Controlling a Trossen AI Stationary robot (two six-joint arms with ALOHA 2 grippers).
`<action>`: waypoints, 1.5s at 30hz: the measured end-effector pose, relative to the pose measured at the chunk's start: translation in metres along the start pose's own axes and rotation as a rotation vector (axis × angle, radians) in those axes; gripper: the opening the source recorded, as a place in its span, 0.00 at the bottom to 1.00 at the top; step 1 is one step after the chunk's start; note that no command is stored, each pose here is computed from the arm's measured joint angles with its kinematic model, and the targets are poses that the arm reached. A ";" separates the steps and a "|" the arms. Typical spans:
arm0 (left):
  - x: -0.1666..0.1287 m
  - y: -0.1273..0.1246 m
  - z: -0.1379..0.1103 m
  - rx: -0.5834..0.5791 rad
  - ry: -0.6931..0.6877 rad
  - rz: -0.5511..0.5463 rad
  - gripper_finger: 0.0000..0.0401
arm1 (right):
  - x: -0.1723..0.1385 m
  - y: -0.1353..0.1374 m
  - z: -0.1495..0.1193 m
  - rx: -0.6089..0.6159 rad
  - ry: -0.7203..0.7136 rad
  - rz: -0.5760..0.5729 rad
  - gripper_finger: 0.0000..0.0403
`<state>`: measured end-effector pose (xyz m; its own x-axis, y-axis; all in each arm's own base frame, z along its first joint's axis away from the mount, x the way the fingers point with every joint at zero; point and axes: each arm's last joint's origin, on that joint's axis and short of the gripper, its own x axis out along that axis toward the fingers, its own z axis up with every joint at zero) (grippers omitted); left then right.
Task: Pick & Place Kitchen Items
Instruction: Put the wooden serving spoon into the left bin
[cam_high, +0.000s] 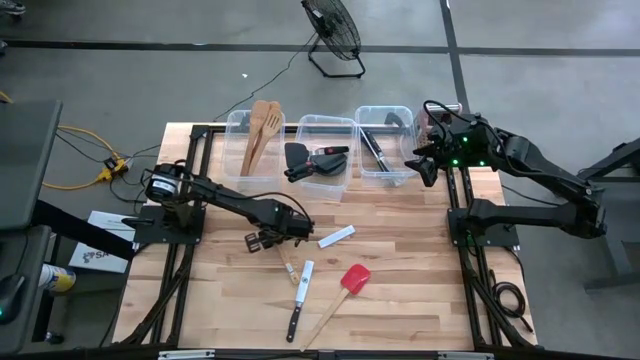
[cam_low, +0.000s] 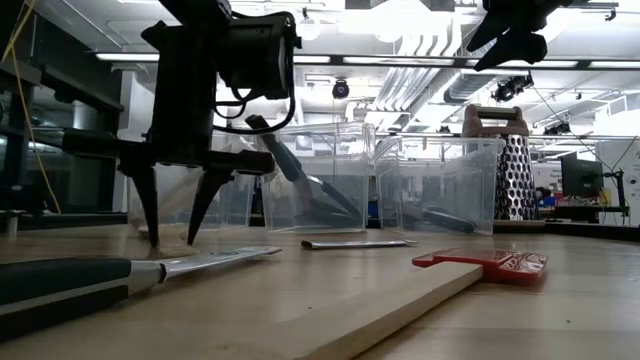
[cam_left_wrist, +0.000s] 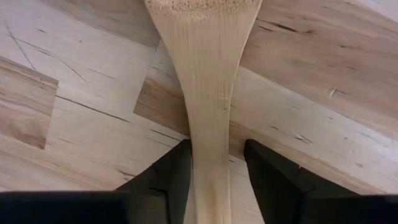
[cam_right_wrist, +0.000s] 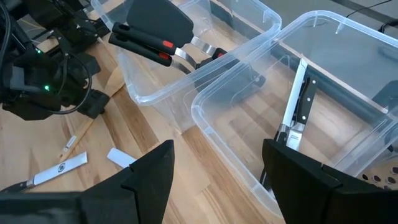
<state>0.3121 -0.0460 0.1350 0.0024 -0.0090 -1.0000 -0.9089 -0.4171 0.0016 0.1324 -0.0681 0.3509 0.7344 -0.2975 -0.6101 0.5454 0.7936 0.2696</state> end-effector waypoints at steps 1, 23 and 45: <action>0.000 0.000 0.000 -0.001 -0.001 0.004 0.35 | 0.000 0.000 0.000 0.000 0.000 0.000 0.58; 0.001 0.004 -0.002 0.075 -0.013 0.020 0.16 | 0.000 0.000 0.000 -0.018 0.000 0.001 0.58; -0.033 0.003 -0.004 0.186 0.034 -0.061 0.16 | 0.000 0.000 0.000 -0.025 0.000 0.001 0.58</action>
<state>0.3108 -0.0506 0.1681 0.0709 -0.0212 -0.9973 -0.9681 -0.2424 -0.0636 0.1324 -0.0680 0.3509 0.7347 -0.2971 -0.6098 0.5346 0.8070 0.2509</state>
